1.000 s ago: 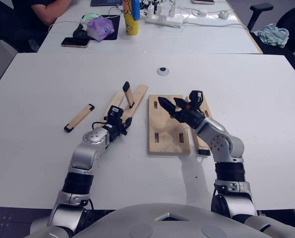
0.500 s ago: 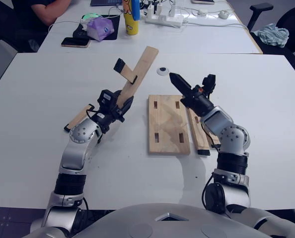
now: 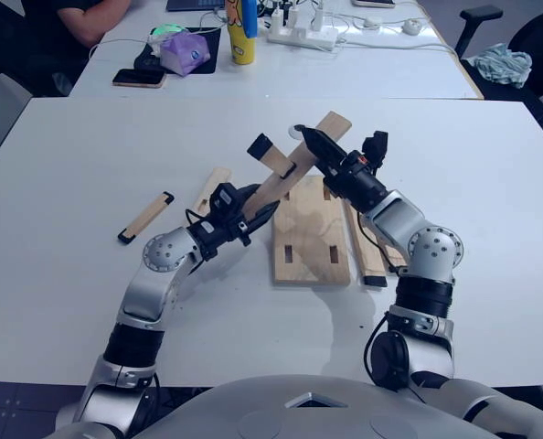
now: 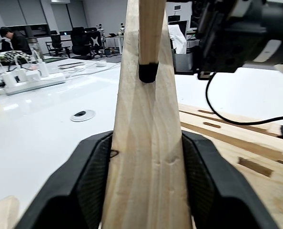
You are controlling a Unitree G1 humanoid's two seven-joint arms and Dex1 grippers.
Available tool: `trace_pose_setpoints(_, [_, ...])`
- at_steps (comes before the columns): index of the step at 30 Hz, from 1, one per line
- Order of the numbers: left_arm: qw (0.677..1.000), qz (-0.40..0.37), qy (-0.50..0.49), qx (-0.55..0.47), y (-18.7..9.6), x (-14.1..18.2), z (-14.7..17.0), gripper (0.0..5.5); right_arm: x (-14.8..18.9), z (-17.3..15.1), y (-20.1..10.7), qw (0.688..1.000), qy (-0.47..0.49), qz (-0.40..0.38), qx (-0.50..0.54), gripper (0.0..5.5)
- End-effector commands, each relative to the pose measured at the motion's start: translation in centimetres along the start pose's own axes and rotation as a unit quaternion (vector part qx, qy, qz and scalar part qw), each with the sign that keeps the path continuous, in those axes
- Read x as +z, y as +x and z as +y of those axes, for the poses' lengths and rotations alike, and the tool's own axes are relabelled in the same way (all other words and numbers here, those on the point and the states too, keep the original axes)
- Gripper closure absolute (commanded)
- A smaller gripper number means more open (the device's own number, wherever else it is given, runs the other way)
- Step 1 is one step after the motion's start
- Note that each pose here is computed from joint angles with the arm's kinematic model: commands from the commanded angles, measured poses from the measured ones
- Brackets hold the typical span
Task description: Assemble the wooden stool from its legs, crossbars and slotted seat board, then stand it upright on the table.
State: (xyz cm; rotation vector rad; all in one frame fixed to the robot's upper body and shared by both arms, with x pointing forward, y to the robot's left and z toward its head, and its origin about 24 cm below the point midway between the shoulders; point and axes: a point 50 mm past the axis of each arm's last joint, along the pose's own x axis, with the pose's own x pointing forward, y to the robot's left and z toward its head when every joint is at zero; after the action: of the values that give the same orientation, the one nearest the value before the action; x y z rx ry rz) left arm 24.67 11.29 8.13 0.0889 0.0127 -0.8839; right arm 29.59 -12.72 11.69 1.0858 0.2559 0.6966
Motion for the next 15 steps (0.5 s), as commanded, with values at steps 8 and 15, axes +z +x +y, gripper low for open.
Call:
trace_pose_setpoints(8, [1.0, -0.007, -0.016, 0.006, -0.29, 0.03, 0.28, 3.43, 0.21, 0.04, -0.14, 1.0, -0.003, 0.002, -0.007, 3.8])
trace_pose_setpoints(15, [1.0, 0.001, -0.016, 0.003, -0.24, -0.28, 0.2, 3.43, 0.11, -0.02, -0.28, 1.0, -0.004, 0.002, -0.01, 4.46])
